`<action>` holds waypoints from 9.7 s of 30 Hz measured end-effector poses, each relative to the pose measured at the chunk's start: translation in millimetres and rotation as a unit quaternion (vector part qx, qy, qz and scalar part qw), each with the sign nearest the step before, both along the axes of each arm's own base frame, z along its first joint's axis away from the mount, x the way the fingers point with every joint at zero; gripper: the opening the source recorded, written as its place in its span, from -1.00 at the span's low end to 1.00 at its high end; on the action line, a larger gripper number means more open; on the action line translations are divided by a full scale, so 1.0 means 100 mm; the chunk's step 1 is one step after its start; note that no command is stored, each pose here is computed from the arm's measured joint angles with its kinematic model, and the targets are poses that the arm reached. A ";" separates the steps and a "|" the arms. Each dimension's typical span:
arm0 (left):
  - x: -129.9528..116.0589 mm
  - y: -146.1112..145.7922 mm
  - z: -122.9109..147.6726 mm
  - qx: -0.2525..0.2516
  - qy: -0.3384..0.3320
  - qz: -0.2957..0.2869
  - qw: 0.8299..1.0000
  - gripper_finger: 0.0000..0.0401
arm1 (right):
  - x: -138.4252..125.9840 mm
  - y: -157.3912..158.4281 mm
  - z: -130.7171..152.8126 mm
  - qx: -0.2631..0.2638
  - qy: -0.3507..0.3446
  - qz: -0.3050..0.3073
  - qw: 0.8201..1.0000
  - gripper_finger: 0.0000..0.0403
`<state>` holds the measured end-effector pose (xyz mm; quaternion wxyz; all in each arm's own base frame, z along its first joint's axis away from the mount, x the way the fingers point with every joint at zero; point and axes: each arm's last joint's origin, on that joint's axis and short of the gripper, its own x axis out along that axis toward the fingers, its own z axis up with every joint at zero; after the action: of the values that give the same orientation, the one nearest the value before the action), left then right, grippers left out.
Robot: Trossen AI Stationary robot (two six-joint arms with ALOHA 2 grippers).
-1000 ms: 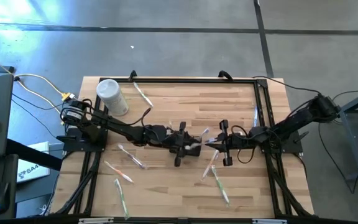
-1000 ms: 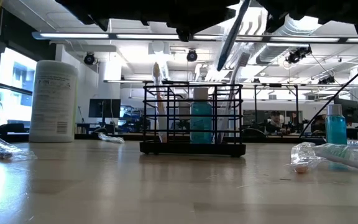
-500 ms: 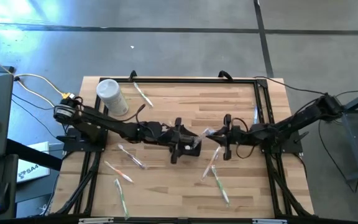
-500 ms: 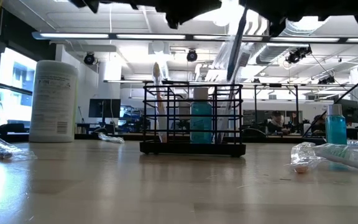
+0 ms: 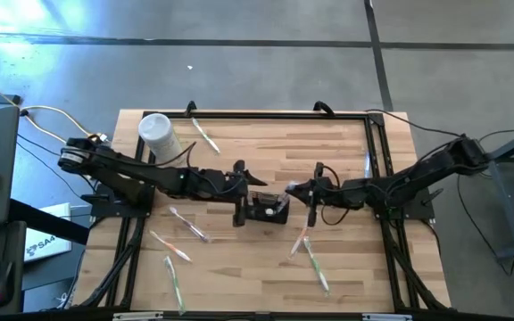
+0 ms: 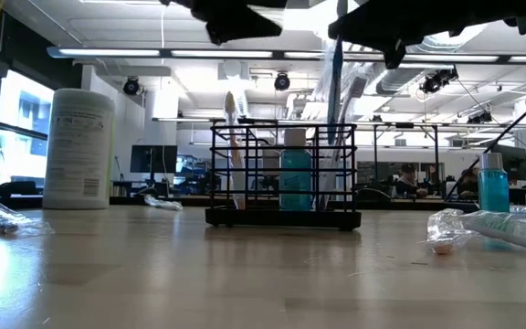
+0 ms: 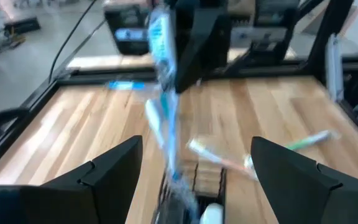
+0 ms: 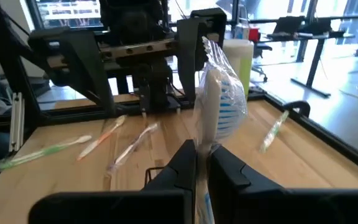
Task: Pick & Place toothbrushing station
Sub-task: Put the left blue toothbrush into the wire organizer, then put the blue mouthwash bottle into the mesh organizer
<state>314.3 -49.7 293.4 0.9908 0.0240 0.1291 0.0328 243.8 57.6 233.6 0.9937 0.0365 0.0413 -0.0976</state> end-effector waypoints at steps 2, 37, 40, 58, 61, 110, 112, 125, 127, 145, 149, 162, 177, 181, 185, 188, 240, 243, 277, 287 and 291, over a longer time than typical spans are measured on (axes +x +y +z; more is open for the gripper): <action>-0.01 0.01 0.00 -0.006 0.006 0.005 1.000 0.48 | 0.02 0.00 -0.03 0.009 0.003 -0.004 1.000 -0.95; -0.13 0.05 -0.10 -0.020 0.086 0.049 0.995 0.48 | 0.25 -0.06 -0.47 0.097 0.054 -0.037 0.993 -0.95; -0.14 0.05 -0.11 -0.023 0.089 0.050 0.995 0.48 | 0.25 -0.06 -0.47 0.098 0.054 -0.037 0.993 -0.95; -0.14 0.05 -0.11 -0.032 0.090 0.054 0.994 0.48 | 0.25 -0.06 -0.47 0.104 0.055 -0.028 0.993 -0.74; -0.14 0.05 -0.11 -0.033 0.090 0.053 0.994 0.48 | 0.25 -0.06 -0.47 0.104 0.055 -0.028 0.993 -0.67; -0.14 0.05 -0.13 -0.031 0.098 0.055 0.993 0.48 | -0.04 -0.03 0.06 0.023 0.002 0.080 0.997 -0.01; -0.15 0.05 -0.14 -0.029 0.104 0.055 0.993 0.48 | -0.13 0.04 0.12 0.000 0.004 0.122 0.992 -0.01; -0.16 0.05 -0.17 -0.025 0.121 0.055 0.991 0.48 | -0.71 0.13 0.32 0.085 0.242 0.053 0.965 -0.01; -0.16 0.05 -0.17 -0.024 0.121 0.055 0.991 0.48 | -0.75 0.10 0.39 0.116 0.268 0.019 0.956 -0.01; -0.16 0.05 -0.17 -0.033 0.119 0.057 0.991 0.48 | -0.92 -0.41 0.25 0.281 0.416 -0.279 0.818 -0.01; -0.17 0.05 -0.18 -0.036 0.126 0.059 0.990 0.48 | -0.85 -0.44 0.17 0.299 0.445 -0.286 0.794 -0.01; -0.19 0.06 -0.21 -0.044 0.142 0.061 0.987 0.48 | -0.66 -0.50 -0.07 0.317 0.520 -0.314 0.728 -0.01; -0.20 0.06 -0.22 -0.042 0.151 0.061 0.986 0.48 | -0.67 -0.53 -0.08 0.328 0.517 -0.348 0.710 -0.01; -0.20 0.06 -0.22 -0.042 0.153 0.061 0.985 0.48 | -0.68 -0.52 -0.08 0.333 0.518 -0.351 0.706 -0.01; -0.20 0.06 -0.22 -0.042 0.153 0.061 0.985 0.48 | -0.69 -0.45 -0.09 0.342 0.521 -0.346 0.702 -0.01; -0.20 0.06 -0.23 -0.041 0.156 0.061 0.985 0.48 | -0.70 -0.39 -0.09 0.351 0.527 -0.340 0.695 -0.01; -0.23 0.05 -0.27 -0.045 0.182 0.044 0.981 0.48 | -0.92 -0.02 -0.75 0.317 0.346 -0.419 0.777 0.15; -0.23 0.05 -0.27 -0.045 0.182 0.044 0.981 0.48 | -0.89 -0.03 -0.80 0.306 0.349 -0.433 0.773 0.15; -0.23 0.05 -0.27 -0.045 0.182 0.044 0.981 0.48 | -0.74 0.02 -1.08 0.260 0.410 -0.425 0.764 -0.71; -0.23 0.04 -0.27 -0.054 0.185 0.027 0.981 0.48 | -0.68 0.19 -0.82 0.254 0.497 -0.376 0.740 -0.71; -0.23 0.03 -0.27 -0.063 0.188 0.008 0.980 0.48 | -0.63 0.38 -0.54 0.268 0.530 -0.311 0.742 -0.71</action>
<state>291.3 -47.1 266.3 0.9479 -0.0337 0.3156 0.0272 181.0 96.0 179.2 0.6754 0.2544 0.5717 -0.3902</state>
